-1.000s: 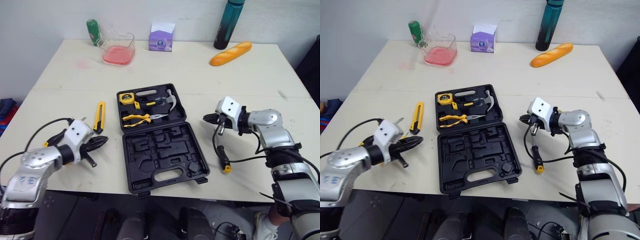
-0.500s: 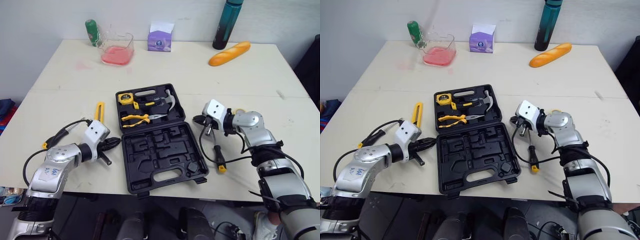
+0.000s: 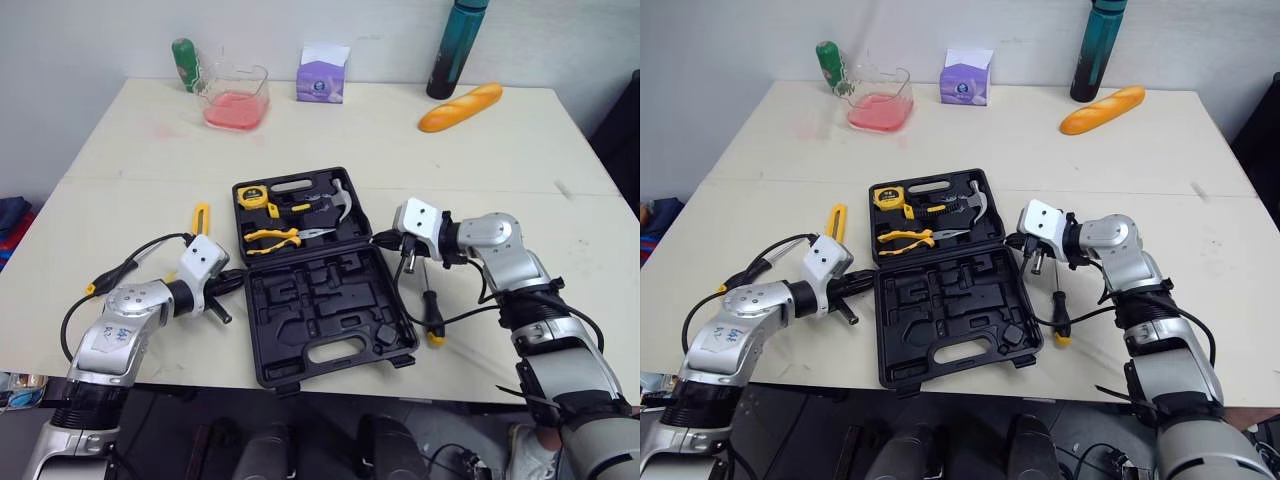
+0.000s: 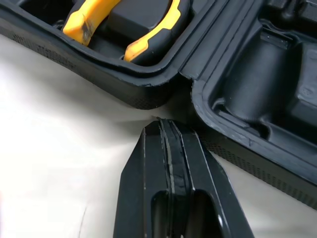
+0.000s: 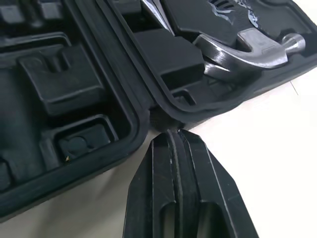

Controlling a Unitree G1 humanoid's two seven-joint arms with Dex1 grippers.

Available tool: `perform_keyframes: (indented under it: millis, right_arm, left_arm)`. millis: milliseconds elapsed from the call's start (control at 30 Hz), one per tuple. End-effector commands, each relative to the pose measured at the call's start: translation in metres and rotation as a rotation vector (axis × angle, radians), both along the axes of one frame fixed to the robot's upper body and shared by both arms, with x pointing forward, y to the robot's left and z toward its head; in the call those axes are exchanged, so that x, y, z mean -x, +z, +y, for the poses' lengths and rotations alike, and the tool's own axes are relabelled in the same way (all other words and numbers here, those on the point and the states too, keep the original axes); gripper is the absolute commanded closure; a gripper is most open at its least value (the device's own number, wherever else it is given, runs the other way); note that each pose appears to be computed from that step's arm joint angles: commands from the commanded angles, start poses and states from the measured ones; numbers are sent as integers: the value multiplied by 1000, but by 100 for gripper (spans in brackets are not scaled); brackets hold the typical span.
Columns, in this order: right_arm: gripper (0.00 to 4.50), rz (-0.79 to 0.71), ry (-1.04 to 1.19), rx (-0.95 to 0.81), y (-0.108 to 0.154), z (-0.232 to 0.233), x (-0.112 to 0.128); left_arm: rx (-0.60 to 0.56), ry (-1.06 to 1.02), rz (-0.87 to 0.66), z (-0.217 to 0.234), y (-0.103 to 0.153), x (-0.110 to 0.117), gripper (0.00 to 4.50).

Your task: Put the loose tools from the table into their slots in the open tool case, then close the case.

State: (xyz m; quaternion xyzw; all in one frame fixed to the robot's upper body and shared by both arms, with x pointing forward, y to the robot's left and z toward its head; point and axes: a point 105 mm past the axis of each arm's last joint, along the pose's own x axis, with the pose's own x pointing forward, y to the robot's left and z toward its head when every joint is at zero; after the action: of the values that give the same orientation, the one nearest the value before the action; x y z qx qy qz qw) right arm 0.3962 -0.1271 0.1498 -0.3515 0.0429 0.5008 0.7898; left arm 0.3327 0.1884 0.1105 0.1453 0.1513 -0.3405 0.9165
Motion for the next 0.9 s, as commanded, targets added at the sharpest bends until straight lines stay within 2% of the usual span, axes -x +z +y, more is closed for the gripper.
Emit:
perform_keyframes:
  millis: [33, 367, 567, 900]
  right_arm:
    - [444, -5, 58, 0, 9, 7, 9]
    - [444, 52, 83, 6, 1, 7, 24]
    - [444, 117, 93, 17, -13, 5, 38]
    - [444, 131, 109, 22, -11, 4, 58]
  left_arm:
    - [-6, -35, -35, -7, 7, -3, 446]
    - [-2, -108, -53, -14, 12, -2, 446]
    - [-16, -162, -60, -18, 13, -1, 446]
    - [-54, -254, -62, -23, 11, 0, 446]
